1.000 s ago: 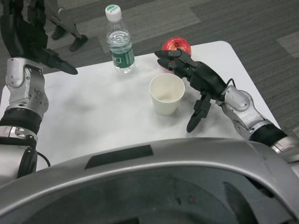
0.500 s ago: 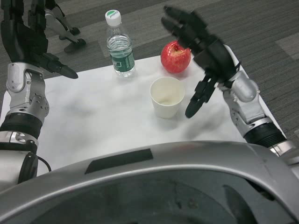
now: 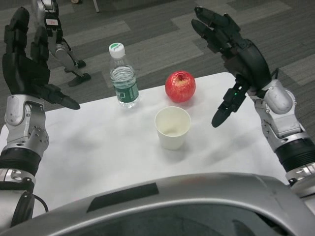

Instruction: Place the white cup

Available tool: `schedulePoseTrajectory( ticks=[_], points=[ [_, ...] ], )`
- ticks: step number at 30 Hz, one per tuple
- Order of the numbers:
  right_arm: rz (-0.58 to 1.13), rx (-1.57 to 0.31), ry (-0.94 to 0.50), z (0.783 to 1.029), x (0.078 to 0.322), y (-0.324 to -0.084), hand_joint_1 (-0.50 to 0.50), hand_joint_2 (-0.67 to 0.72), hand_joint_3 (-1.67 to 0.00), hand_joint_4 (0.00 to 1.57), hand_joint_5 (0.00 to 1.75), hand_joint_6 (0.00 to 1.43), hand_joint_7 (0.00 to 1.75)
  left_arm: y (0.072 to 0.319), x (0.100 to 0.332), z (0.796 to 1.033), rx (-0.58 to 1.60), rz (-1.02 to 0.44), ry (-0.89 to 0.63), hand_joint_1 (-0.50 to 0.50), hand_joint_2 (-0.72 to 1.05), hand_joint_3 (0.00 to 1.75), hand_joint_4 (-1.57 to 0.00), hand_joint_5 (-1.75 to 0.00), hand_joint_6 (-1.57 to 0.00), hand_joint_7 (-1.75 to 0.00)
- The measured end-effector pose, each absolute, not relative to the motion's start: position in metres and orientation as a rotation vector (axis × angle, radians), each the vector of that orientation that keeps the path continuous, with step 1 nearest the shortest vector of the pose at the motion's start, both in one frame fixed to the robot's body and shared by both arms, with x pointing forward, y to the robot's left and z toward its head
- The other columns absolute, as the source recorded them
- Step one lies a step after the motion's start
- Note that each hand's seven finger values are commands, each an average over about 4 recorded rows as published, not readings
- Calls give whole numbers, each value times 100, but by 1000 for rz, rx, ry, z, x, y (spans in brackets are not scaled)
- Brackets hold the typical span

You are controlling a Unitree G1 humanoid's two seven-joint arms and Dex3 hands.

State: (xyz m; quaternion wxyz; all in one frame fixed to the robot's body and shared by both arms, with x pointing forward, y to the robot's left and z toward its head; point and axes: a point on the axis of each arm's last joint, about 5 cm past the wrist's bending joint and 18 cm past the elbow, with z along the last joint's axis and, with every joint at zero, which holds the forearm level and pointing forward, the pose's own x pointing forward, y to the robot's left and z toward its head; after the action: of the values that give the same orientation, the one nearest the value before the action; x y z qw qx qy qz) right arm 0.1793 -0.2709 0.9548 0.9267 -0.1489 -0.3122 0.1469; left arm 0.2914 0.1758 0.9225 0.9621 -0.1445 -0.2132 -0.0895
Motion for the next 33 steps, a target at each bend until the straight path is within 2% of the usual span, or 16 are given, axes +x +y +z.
schedulePoseTrajectory(
  ticks=[7, 13, 17, 21, 25, 28, 33],
  points=[
    [319, -314, -644, 957, 182, -270, -46, 25, -16, 0, 0, 0, 30, 177, 290, 925, -300, -177, -452, -39, -64, 9, 0, -21, 0, -40],
    [364, -272, -658, 954, 191, -256, -46, 28, -16, 0, 0, 0, 28, 178, 288, 924, -303, -171, -457, -39, -64, 9, 0, -21, 0, -38],
    [364, -245, -664, 952, 195, -251, -46, 22, -16, 0, 0, 0, 28, 179, 287, 923, -304, -171, -458, -39, -64, 9, 0, -21, 0, -38],
    [358, -228, -663, 949, 197, -249, -46, 28, -16, 0, 0, 0, 28, 179, 287, 924, -305, -171, -462, -39, -64, 9, 0, -21, 0, -35],
    [363, -213, -646, 945, 198, -246, -46, 28, -16, 0, 10, 0, 28, 179, 287, 924, -306, -171, -463, -39, -64, 9, 0, -21, 0, -38],
    [371, -209, -636, 943, 199, -245, -46, 27, -16, 0, 10, 0, 28, 179, 287, 924, -306, -169, -464, -39, -64, 9, 0, -21, 0, -35],
    [375, -207, -636, 943, 199, -244, -46, 22, -16, 0, 10, 0, 28, 180, 287, 925, -307, -165, -466, -39, -64, 9, 0, -21, 0, -38]
  ],
)
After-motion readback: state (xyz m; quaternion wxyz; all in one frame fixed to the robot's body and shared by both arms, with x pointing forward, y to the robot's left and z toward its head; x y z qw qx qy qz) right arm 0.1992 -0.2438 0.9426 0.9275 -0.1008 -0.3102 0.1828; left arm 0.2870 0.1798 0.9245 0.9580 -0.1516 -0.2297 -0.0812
